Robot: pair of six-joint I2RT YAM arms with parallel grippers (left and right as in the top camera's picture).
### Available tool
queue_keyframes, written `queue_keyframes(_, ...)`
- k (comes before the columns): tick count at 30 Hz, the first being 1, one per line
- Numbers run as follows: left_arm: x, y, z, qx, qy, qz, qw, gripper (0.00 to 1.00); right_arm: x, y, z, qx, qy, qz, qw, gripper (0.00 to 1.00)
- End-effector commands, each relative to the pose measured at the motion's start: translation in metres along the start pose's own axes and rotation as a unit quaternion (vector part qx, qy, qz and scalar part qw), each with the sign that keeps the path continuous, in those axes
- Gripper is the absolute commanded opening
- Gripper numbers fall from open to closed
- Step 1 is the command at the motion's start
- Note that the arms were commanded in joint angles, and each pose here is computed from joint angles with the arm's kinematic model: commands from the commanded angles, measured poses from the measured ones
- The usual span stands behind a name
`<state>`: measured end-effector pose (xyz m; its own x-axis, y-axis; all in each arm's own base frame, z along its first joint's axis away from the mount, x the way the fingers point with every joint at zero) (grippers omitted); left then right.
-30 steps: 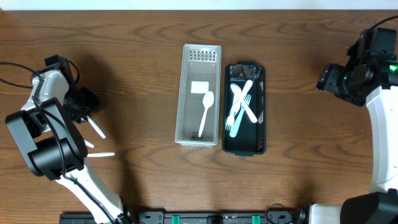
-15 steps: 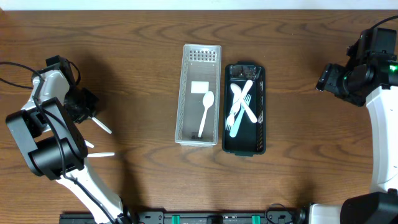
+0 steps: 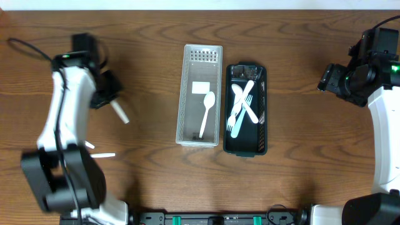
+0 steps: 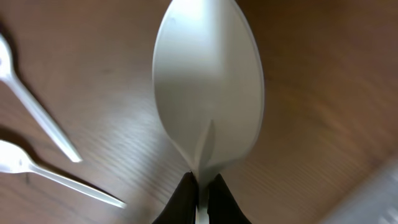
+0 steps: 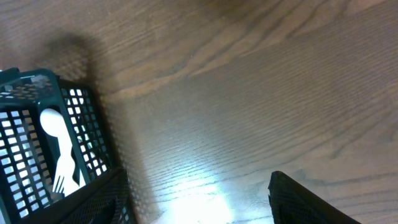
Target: Pack container
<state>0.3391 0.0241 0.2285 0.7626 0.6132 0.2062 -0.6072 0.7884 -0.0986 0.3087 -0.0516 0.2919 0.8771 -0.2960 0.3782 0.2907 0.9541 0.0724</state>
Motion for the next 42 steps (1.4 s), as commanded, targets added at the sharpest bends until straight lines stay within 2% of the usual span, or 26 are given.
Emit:
queue_keyframes(1, -0.031, -0.032, 0.031, -0.036, -0.025, -0.075, 0.996, 0.06, 0.001, -0.001, 0.003, -0.001, -0.006, 0.003, 1.0, 0.76)
queue_keyframes(7, -0.099, -0.088, 0.045, -0.074, -0.014, -0.205, 0.976, 0.06, 0.001, -0.001, 0.003, -0.001, -0.006, 0.004, 1.0, 0.76)
queue_keyframes(14, -0.149, -0.13, 0.01, -0.068, 0.018, -0.289, 0.955, 0.06, 0.001, -0.001, 0.003, -0.001, -0.006, 0.004, 1.0, 0.76)
queue_keyframes(17, -0.156, -0.141, -0.013, -0.054, 0.033, -0.299, 0.952, 0.07, 0.001, -0.001, 0.003, -0.001, -0.006, 0.004, 1.0, 0.76)
queue_keyframes(21, -0.158, -0.146, -0.036, -0.036, 0.047, -0.302, 0.951, 0.17, 0.0, -0.001, 0.003, -0.002, -0.004, 0.004, 1.0, 0.77)
queue_keyframes(22, -0.158, -0.146, -0.038, -0.034, 0.048, -0.302, 0.951, 0.23, 0.0, -0.001, 0.003, -0.002, -0.004, 0.004, 1.0, 0.77)
queue_keyframes(28, -0.147, -0.152, -0.006, -0.066, 0.009, -0.354, 0.933, 0.34, 0.0, -0.001, 0.003, -0.002, -0.003, 0.005, 1.0, 0.77)
queue_keyframes(32, -0.12, -0.133, 0.041, -0.05, -0.069, -0.322, 0.943, 0.36, 0.0, -0.001, 0.003, -0.002, -0.002, 0.005, 1.0, 0.77)
queue_keyframes(35, -0.093, -0.101, 0.071, -0.036, -0.115, -0.239, 0.964, 0.37, 0.0, -0.001, 0.003, -0.002, -0.003, 0.005, 1.0, 0.76)
queue_keyframes(37, -0.072, -0.072, 0.087, -0.022, -0.138, -0.161, 0.977, 0.38, 0.0, -0.001, 0.003, -0.002, -0.002, 0.005, 1.0, 0.77)
queue_keyframes(39, -0.05, -0.038, 0.098, -0.009, -0.151, -0.07, 0.986, 0.45, 0.0, -0.001, 0.003, -0.002, -0.002, 0.005, 1.0, 0.76)
queue_keyframes(42, -0.022, 0.011, 0.103, 0.017, -0.156, 0.064, 0.985, 0.55, 0.0, -0.001, 0.003, -0.002, -0.003, 0.005, 1.0, 0.77)
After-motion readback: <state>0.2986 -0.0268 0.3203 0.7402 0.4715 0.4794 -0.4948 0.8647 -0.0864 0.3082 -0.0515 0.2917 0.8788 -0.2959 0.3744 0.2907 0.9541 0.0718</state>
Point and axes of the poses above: each gripper's point midway between its finger pads, its own z axis back along the fingers, its own y axis along the line the jaws close on, x = y × z, the point moved 10 cm from there along z, back along the fingers, and after that the axes turned 7 degrees about z, right-handed, at the moved point
